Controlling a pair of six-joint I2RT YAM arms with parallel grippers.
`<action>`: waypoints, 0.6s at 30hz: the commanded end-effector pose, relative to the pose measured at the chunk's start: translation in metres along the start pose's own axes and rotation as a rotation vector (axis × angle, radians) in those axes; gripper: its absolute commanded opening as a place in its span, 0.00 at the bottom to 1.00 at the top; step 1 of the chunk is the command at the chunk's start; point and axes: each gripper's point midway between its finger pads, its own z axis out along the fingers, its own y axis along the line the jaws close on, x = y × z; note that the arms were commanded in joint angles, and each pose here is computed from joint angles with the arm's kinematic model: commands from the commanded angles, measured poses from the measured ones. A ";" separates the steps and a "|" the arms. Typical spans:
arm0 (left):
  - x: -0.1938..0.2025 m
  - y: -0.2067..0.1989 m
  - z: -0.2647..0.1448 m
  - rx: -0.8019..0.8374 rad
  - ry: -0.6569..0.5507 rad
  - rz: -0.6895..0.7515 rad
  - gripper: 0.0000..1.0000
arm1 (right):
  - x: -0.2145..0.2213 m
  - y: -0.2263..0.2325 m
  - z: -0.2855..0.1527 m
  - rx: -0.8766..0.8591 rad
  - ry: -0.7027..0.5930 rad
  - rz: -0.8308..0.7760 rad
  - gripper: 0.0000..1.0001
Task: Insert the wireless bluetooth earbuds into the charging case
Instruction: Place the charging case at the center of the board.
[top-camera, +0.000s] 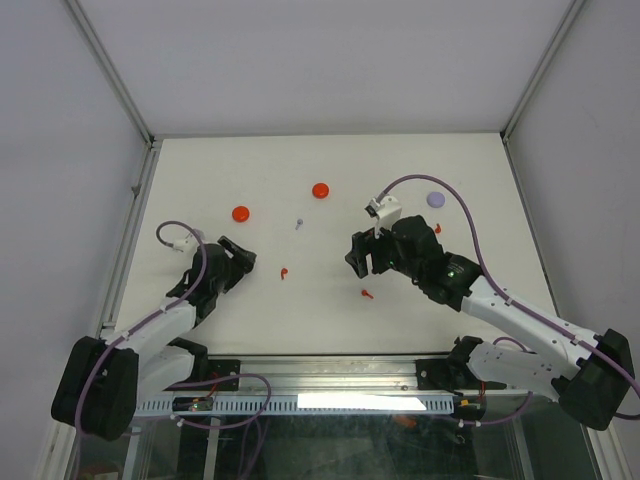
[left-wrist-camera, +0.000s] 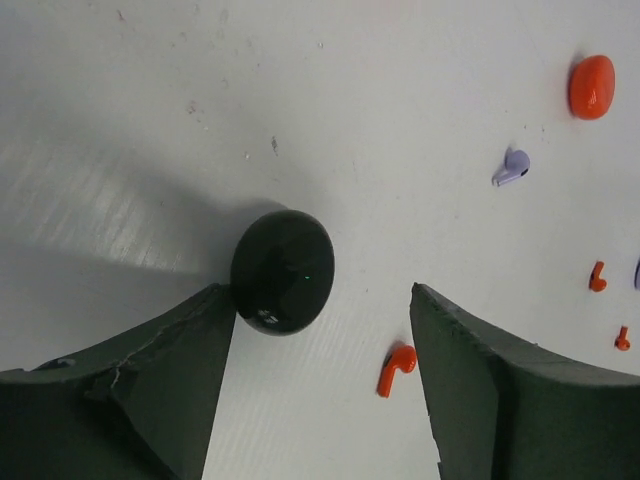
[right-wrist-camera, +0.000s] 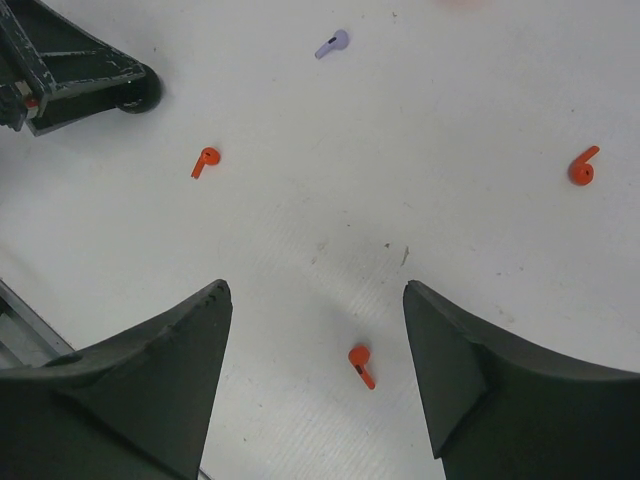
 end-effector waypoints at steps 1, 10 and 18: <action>-0.020 -0.002 -0.011 -0.071 -0.027 0.053 0.75 | -0.017 -0.002 -0.005 0.010 -0.065 -0.007 0.73; -0.056 -0.033 -0.045 -0.060 -0.056 0.237 0.99 | -0.018 0.000 -0.005 0.003 -0.064 -0.002 0.73; -0.104 -0.066 -0.041 -0.132 -0.163 0.292 0.99 | -0.018 0.000 -0.004 0.004 -0.062 -0.004 0.73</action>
